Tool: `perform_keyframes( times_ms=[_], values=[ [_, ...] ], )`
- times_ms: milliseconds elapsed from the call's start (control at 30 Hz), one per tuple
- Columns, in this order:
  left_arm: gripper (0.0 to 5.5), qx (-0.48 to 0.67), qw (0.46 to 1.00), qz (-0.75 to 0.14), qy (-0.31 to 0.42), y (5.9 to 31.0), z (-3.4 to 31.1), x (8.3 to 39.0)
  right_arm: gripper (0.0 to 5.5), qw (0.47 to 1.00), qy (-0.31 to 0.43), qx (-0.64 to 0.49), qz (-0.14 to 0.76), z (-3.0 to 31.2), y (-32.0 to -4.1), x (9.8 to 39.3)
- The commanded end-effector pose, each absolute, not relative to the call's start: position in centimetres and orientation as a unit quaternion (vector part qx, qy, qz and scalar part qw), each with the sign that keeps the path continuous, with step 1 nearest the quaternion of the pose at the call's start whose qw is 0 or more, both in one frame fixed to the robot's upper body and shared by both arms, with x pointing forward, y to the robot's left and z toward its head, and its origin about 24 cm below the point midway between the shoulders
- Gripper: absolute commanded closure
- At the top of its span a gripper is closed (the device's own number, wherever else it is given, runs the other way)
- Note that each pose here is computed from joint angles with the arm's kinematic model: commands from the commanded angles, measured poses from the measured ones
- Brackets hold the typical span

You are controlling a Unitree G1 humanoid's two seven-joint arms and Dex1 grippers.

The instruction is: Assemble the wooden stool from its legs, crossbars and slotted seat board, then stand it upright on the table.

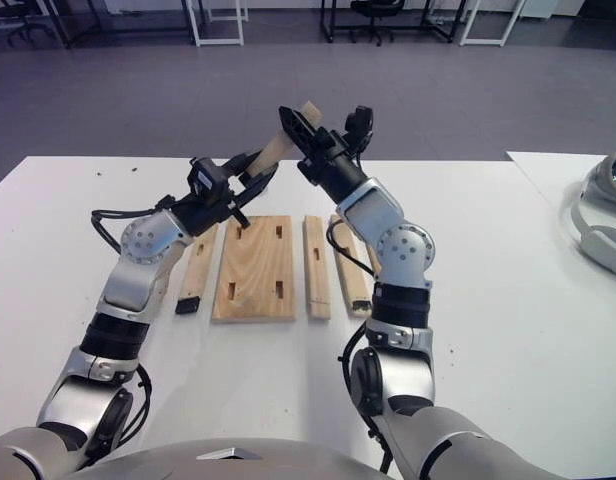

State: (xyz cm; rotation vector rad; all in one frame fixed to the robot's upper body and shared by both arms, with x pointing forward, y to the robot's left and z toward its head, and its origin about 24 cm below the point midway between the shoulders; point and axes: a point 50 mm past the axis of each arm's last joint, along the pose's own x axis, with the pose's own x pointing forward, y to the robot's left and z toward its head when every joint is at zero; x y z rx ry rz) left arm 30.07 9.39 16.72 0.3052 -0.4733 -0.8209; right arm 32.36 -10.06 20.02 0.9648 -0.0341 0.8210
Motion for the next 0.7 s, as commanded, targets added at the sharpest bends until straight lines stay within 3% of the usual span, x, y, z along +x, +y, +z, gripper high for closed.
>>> perform_keyframes(
  times_ms=[33,133,267,433,700],
  values=[
    [3.52,0.164,0.890,-0.386,-0.178,10.2,15.0,30.0,5.08,0.867,-0.037,0.410,0.282,17.2,-13.4,32.0],
    [2.99,0.139,0.921,-0.330,-0.151,12.1,14.1,30.0,5.08,0.915,-0.010,0.364,0.175,12.2,-16.0,30.9],
    [2.40,0.083,0.956,-0.248,-0.132,13.8,13.2,29.9,5.09,0.925,0.019,0.355,0.136,8.8,-15.3,30.3],
    [2.40,0.057,0.961,-0.241,-0.123,13.1,12.7,29.7,5.09,0.934,0.028,0.345,0.086,6.7,-15.8,30.7],
    [2.40,0.052,0.962,-0.239,-0.119,13.1,12.5,29.7,5.09,0.952,0.056,0.287,0.092,4.8,-15.2,30.1]
  ],
)
